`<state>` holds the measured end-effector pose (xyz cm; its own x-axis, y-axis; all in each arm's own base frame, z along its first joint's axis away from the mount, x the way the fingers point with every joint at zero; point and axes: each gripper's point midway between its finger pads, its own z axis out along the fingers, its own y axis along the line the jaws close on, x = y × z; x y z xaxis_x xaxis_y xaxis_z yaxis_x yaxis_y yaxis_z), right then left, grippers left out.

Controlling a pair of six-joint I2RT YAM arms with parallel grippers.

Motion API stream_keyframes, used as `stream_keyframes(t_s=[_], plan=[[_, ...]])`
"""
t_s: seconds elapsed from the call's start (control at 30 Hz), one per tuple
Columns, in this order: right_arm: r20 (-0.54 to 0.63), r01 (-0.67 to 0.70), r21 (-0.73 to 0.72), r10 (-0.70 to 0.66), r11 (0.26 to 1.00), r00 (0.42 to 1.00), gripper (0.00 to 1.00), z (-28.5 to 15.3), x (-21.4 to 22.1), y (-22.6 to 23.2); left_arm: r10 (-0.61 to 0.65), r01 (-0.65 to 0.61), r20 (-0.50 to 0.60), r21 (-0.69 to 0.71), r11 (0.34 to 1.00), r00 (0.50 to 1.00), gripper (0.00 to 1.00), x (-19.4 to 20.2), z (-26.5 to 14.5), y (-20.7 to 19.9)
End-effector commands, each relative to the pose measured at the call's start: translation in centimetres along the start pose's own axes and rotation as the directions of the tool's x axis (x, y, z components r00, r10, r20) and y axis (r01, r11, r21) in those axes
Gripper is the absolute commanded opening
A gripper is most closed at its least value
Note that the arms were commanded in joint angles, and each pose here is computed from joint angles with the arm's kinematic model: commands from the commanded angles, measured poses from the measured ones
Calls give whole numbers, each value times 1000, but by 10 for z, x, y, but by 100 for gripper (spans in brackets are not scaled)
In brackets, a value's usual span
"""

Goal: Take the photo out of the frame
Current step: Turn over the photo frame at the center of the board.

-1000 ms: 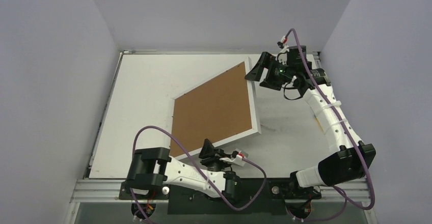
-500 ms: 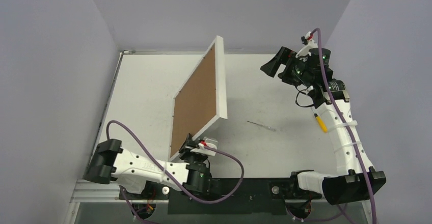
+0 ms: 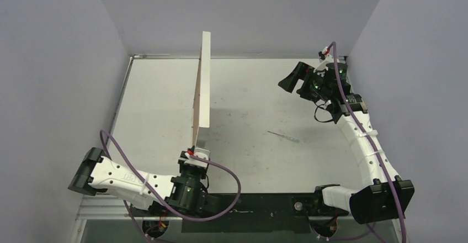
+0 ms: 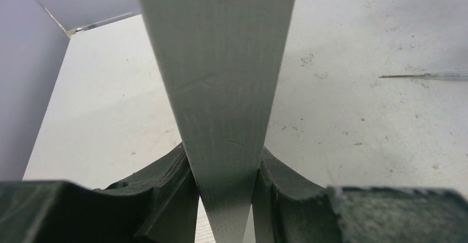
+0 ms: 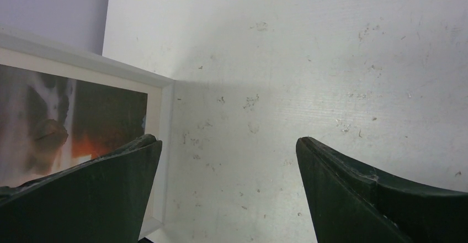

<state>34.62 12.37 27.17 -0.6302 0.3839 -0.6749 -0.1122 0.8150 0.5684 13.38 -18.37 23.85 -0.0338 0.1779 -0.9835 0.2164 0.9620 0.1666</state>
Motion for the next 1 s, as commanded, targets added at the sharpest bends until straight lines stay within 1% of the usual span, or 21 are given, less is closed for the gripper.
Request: stream_keyframes(t_s=[0.0,0.07,0.1,0.13,0.23,0.3,0.37,0.43,0.53,0.67,0.73,0.83,0.9,0.97], plan=[[68,16,-71,-11,997,998,98,0,-15,14,-137,144,184,-27,989,973,0,-47,14,-3],[55,8,-77,-4,997,998,98,4,-11,13,-93,105,181,-60,993,979,0,-46,20,-7],[49,6,-78,-2,997,999,98,5,-9,12,-96,108,211,-46,993,973,0,-48,20,-11],[47,9,-77,-5,997,999,98,5,-9,12,-114,117,248,5,993,962,0,-49,14,-19],[55,18,-62,-15,998,998,98,4,-10,9,-100,108,251,-20,994,963,0,-43,21,-21],[58,20,-57,-17,998,998,98,5,-10,8,-118,124,250,-9,992,961,0,-35,22,-24],[54,21,-56,-18,998,998,99,9,-9,6,-78,86,247,-23,996,966,0,-29,25,-31],[40,23,-64,-21,998,999,95,13,-6,5,-29,41,238,-43,998,971,0,-21,31,-43],[12,18,-79,-17,997,1000,94,21,3,2,-24,44,229,-83,996,973,0,-15,43,-52],[-3,12,-72,-13,997,1000,94,28,11,-5,-61,97,223,-155,983,973,0,-9,62,-40],[-4,12,-71,-12,997,1000,94,31,13,-7,-54,94,221,-177,980,974,0,-10,69,-41],[-5,10,-84,-10,996,1000,93,35,15,-8,-50,88,220,-166,982,974,0,-9,69,-52],[-6,11,-98,-12,995,1000,91,38,17,-7,-59,95,221,-158,983,974,0,-8,68,-55],[-17,12,-156,-15,988,1000,91,39,18,2,-59,94,220,-154,984,974,0,-6,68,-58]])
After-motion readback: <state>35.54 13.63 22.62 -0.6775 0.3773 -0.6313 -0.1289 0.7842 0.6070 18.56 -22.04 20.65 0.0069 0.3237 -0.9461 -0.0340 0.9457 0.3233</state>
